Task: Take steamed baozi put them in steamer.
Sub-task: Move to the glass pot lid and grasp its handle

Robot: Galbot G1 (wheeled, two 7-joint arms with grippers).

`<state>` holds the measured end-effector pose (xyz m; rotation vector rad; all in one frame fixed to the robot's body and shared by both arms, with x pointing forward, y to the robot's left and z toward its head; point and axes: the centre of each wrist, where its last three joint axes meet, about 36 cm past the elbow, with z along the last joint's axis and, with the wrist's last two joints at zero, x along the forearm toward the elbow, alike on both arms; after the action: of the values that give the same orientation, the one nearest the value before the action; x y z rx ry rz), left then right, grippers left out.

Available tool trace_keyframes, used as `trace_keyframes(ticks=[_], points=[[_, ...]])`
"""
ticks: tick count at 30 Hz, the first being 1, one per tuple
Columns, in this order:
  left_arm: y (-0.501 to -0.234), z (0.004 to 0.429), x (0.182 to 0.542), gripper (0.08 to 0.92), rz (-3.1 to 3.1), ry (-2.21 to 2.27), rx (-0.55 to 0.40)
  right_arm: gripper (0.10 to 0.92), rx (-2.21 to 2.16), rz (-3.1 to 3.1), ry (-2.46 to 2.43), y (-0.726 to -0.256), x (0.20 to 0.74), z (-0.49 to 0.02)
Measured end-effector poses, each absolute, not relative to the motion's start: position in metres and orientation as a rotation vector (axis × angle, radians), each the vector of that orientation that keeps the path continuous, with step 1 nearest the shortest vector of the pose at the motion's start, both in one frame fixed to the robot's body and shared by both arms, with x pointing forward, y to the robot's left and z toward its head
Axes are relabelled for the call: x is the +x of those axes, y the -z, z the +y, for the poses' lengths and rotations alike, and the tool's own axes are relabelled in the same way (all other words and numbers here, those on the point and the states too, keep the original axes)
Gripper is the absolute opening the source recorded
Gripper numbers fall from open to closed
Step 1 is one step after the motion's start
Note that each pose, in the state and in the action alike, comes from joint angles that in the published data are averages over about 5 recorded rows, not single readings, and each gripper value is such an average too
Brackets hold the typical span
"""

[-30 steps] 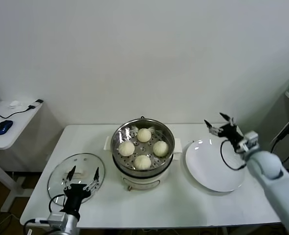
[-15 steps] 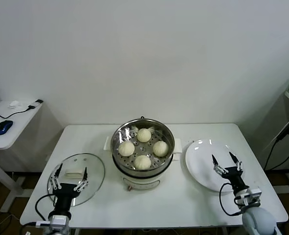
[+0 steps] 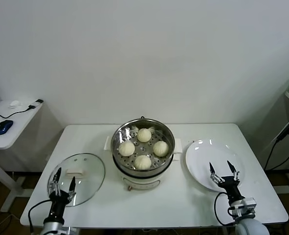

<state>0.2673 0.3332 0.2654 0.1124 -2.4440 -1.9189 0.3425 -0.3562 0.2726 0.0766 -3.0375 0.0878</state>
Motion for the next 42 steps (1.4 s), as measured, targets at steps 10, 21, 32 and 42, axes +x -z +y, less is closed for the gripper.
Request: trace_keyframes(ticks=[10,21,32,42], points=[[-0.234,0.350,0.284,0.823,-2.275,2.105,0.101,0.823,0.047,-3.032,-0.091,-0.271,0.337,-0.350],[-0.226,0.362,0.316,0.823,-2.171,2.220,0.112,0.823,0.031,-3.024,-0.089,-0.267,0.331,-0.349],[-0.221,0.363,0.326,0.690,-2.118,2.230,0.085,0.823,0.042,-3.023,-0.088,-0.264,0.330,-0.342],[-0.214,0.356,0.330,0.404,-2.116,2.202,0.077,0.823,0.052,-3.025,-0.100,-0.264,0.332,-0.338]])
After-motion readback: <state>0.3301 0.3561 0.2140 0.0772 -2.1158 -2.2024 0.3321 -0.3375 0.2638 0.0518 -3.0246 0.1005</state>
